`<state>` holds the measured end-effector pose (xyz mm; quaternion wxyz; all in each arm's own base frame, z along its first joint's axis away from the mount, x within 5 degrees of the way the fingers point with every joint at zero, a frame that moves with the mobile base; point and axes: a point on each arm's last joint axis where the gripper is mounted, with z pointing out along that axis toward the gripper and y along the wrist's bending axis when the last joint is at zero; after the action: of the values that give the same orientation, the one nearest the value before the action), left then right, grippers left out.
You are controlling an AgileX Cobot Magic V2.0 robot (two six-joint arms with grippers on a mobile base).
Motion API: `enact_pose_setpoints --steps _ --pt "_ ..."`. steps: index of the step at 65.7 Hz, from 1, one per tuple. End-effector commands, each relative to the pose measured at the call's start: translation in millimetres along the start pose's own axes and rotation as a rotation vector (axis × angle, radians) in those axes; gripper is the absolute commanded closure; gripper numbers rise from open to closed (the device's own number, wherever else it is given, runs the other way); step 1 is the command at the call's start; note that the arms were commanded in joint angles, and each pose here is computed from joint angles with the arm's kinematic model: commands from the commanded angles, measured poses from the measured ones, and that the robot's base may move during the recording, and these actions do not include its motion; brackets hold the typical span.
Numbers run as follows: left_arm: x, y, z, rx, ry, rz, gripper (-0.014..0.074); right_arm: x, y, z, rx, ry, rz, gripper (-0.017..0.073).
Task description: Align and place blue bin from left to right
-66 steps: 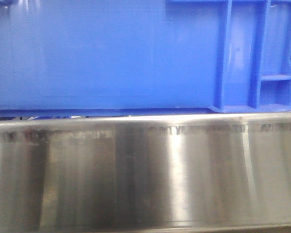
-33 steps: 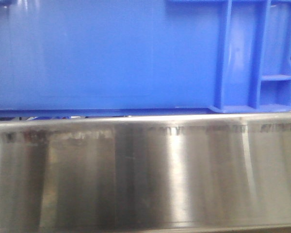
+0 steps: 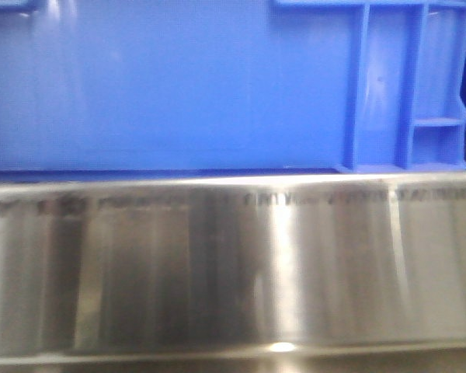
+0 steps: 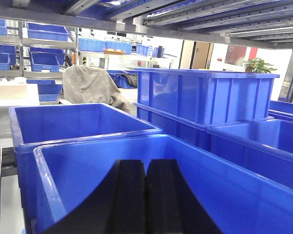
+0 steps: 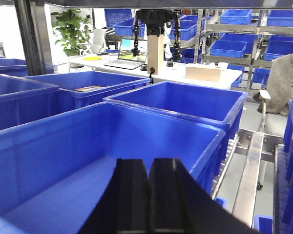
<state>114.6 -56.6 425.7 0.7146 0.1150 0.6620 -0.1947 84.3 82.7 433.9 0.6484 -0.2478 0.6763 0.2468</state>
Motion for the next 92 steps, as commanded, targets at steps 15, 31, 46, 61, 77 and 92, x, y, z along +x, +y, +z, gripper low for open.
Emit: enact_pose_setpoints --steps 15,31,46,61,77,92 --pt "-2.2 -1.7 -1.4 0.016 -0.022 0.005 0.0704 -1.9 0.5 -1.3 -0.009 -0.025 -0.016 0.0637" --pt "-2.2 -1.7 -1.4 0.016 -0.022 0.005 0.0704 -1.9 0.5 -1.3 -0.009 -0.025 -0.016 0.0637" --pt "-2.2 -1.7 -1.4 0.016 -0.022 0.005 0.0704 -1.9 0.5 -1.3 -0.009 -0.025 -0.016 0.0637" --pt "-2.2 -1.7 -1.4 0.016 -0.022 0.005 0.0704 -1.9 0.5 -1.3 -0.009 -0.025 -0.016 0.0637" --pt "-2.2 -1.7 -1.4 0.016 -0.022 0.005 0.0704 -1.9 0.5 -1.3 -0.009 -0.025 -0.016 0.0637" --pt "-2.2 -1.7 -1.4 0.016 -0.022 0.005 0.0704 -1.9 0.5 -1.3 -0.009 -0.025 -0.016 0.0637"
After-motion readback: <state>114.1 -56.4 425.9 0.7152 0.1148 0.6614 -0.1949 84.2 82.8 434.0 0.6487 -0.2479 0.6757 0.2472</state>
